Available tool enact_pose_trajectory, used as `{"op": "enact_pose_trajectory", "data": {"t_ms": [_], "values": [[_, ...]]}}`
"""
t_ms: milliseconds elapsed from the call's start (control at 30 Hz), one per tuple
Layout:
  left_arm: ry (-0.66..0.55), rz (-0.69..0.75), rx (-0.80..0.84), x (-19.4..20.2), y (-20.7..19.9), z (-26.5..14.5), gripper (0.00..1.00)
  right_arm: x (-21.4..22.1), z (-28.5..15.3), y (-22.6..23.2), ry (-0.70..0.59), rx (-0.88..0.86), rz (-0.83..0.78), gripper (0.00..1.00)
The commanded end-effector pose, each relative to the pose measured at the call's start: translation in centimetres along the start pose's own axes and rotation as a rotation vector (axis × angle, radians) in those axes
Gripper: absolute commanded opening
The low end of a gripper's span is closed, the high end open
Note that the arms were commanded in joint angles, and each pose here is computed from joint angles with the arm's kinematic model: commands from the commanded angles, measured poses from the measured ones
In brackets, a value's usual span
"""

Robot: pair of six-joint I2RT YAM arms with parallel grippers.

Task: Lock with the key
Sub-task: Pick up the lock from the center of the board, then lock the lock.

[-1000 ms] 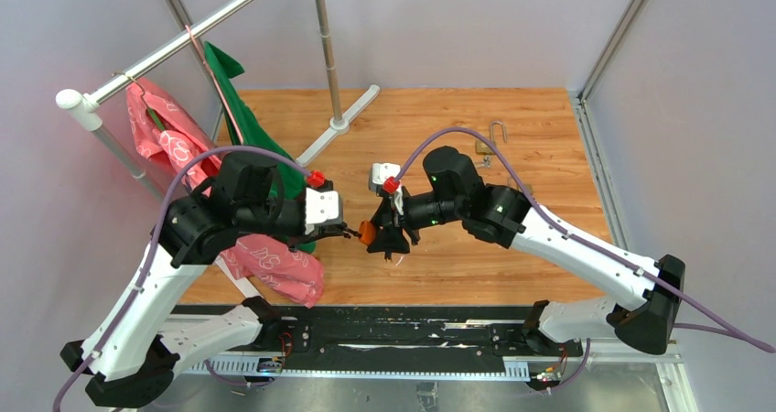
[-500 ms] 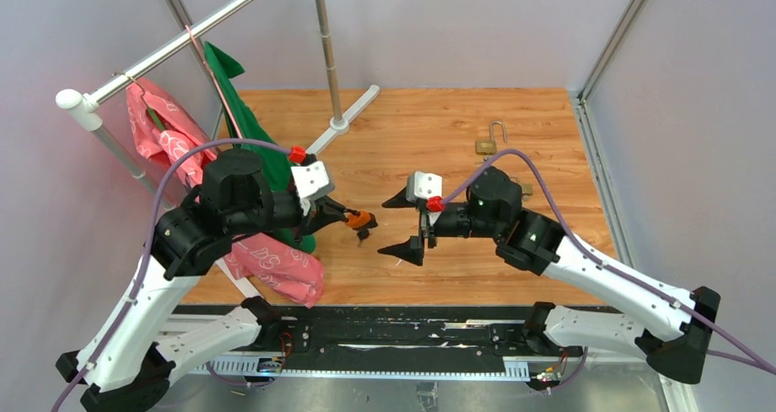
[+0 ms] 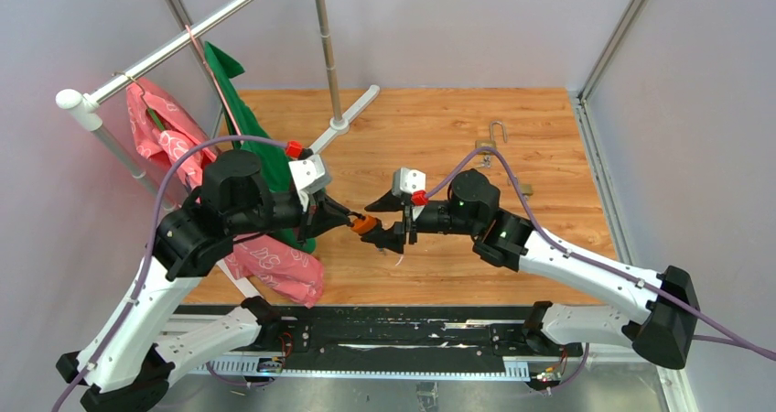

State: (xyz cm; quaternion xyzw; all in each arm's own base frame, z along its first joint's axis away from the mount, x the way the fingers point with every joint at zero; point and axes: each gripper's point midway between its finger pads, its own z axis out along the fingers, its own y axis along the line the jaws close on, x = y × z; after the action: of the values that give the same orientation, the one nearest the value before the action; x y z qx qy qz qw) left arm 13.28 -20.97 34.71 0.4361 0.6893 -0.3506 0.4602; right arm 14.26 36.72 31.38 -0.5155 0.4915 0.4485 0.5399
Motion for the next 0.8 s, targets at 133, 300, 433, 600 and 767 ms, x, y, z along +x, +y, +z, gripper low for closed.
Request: {"op": "enact_pose_trajectory", "data": {"t_ms": [133,300,433,600,767], "values": [[-0.088,0.084,0.021,-1.8,-0.7,-0.8,0.00,0.8,0.1,1.0,0.052,-0.085,-0.012,0.40],[-0.083,0.092,0.027,-1.5,-0.8,-0.7,0.00,1.0,0.1,1.2,0.077,-0.106,-0.009,0.11],[-0.077,0.091,0.033,-1.3,-0.8,-0.6,0.00,0.7,0.2,1.4,0.073,-0.114,0.002,0.00],[-0.037,0.121,0.037,0.6,-0.3,0.2,0.00,-2.4,0.6,2.6,-0.043,-0.188,0.040,0.00],[-0.017,0.117,0.041,1.0,-0.1,0.8,0.00,-4.9,0.3,3.2,-0.118,-0.212,0.054,0.00]]}}
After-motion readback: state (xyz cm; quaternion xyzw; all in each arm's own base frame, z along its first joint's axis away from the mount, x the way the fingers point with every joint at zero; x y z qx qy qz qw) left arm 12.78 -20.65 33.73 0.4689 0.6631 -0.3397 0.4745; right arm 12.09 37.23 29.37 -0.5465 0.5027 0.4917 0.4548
